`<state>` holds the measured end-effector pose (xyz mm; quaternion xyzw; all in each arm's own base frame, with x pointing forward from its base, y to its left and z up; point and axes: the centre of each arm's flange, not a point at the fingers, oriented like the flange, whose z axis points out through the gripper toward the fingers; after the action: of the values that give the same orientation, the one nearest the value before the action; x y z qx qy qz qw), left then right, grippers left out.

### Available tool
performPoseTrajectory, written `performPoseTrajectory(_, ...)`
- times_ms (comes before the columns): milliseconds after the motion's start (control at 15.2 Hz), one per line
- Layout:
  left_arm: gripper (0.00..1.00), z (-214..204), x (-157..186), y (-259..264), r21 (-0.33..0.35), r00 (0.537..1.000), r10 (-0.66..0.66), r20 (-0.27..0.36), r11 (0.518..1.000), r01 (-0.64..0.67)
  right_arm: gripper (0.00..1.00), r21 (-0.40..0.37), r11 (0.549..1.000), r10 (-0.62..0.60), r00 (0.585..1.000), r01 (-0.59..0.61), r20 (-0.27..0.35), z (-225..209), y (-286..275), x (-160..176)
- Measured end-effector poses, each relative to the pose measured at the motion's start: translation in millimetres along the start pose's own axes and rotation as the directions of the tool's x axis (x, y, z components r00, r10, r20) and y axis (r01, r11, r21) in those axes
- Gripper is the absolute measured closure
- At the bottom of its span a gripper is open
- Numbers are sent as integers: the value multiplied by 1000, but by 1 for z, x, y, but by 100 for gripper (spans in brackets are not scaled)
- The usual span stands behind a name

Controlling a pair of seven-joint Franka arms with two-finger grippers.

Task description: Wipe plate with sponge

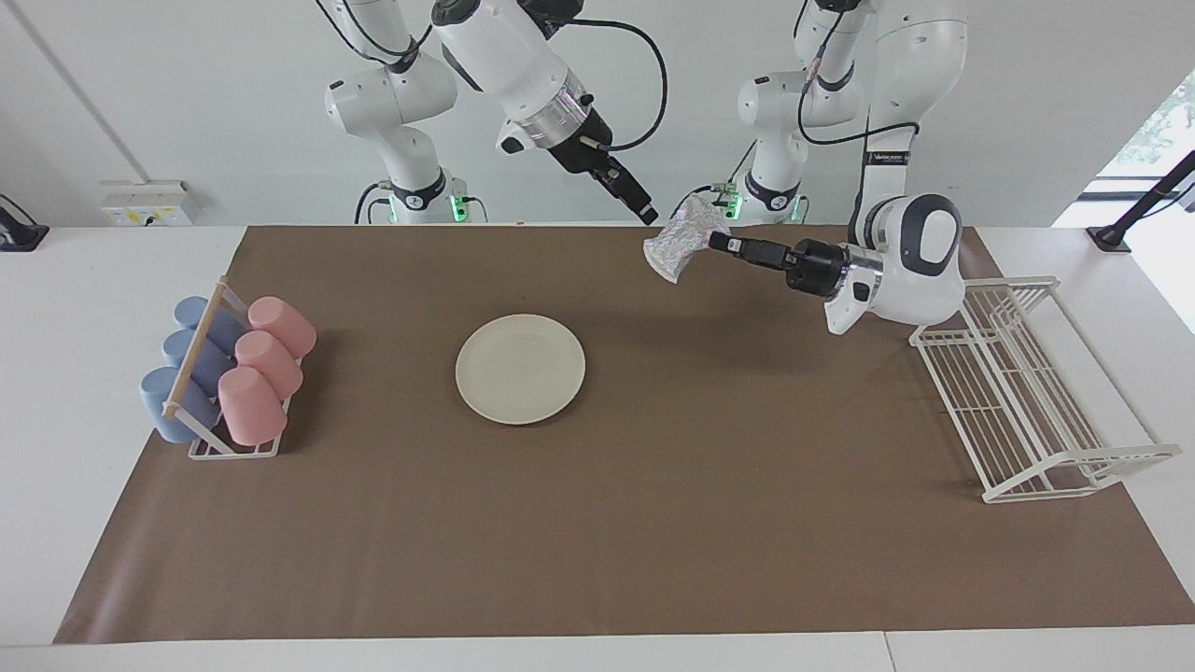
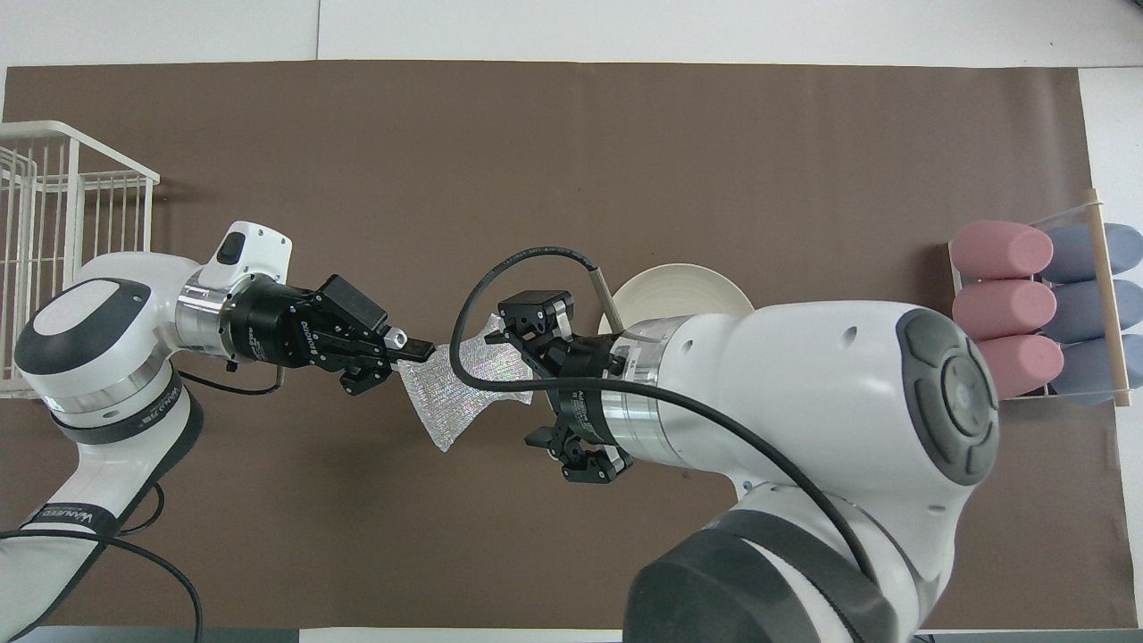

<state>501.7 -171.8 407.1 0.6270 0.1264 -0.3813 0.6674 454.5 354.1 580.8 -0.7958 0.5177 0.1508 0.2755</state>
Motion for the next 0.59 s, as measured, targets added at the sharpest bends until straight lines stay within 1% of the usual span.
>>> performPoseTrajectory(132, 97, 10, 1, -1, 11, 1000, 3, 13, 1000, -3, 0, -12, 1000, 21, 1000, -21, -1, 18, -1, 2)
performPoseTrajectory(330, 97, 14, 2, -2, 16, 1000, 3, 17, 1000, -3, 0, -25, 999, 40, 999, -41, -6, 37, -5, 14)
performPoseTrajectory(593, 97, 13, 2, -1, 16, 1000, 6, 14, 1000, -6, 0, -26, 999, 42, 999, -42, -7, 38, -6, 15)
